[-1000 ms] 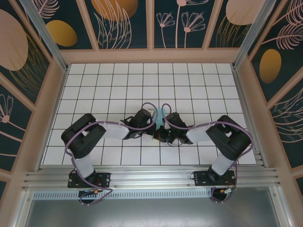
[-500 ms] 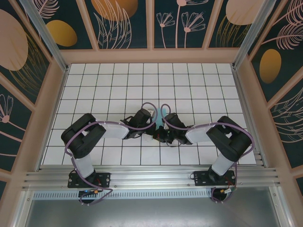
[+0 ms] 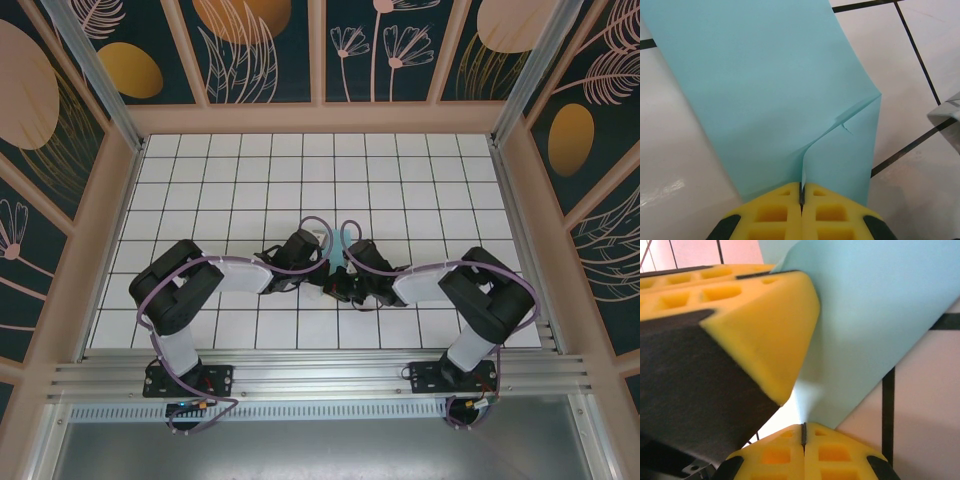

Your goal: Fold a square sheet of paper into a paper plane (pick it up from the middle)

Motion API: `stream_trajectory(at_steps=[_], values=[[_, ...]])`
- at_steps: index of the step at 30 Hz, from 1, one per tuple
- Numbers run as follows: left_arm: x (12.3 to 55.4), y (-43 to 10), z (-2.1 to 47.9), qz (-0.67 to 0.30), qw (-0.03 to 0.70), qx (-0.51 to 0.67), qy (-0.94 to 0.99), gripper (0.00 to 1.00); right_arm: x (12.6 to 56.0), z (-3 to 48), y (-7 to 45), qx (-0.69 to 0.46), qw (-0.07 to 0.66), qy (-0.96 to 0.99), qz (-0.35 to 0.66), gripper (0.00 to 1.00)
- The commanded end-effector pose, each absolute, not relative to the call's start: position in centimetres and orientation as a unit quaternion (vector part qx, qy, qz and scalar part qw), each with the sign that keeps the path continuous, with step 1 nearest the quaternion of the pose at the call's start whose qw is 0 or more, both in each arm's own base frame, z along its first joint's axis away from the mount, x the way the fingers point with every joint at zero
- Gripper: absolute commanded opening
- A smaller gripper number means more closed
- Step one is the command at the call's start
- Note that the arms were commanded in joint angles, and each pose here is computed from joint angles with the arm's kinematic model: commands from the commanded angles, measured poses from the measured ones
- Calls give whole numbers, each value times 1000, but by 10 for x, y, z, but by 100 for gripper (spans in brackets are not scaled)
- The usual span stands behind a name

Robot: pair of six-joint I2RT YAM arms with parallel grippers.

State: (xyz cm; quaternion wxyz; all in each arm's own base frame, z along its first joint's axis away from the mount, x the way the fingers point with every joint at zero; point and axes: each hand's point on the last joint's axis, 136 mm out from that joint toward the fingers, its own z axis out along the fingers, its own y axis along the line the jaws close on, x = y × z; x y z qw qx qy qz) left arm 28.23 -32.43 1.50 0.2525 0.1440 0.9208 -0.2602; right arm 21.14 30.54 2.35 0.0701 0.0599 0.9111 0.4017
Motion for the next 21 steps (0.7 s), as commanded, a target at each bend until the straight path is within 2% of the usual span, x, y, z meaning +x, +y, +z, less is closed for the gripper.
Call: stream_trajectory(at_steps=[1, 8, 21], values=[[263, -302, -20, -208, 197, 143, 947, 0, 226, 41, 291, 57, 104, 908, 401, 0], [263, -299, -20, -205, 197, 140, 948, 0, 265, 48, 253, 87, 139, 904, 395, 0], [262, -300, -21, -204, 193, 141, 949, 0, 282, 20, 264, 61, 113, 917, 378, 0]])
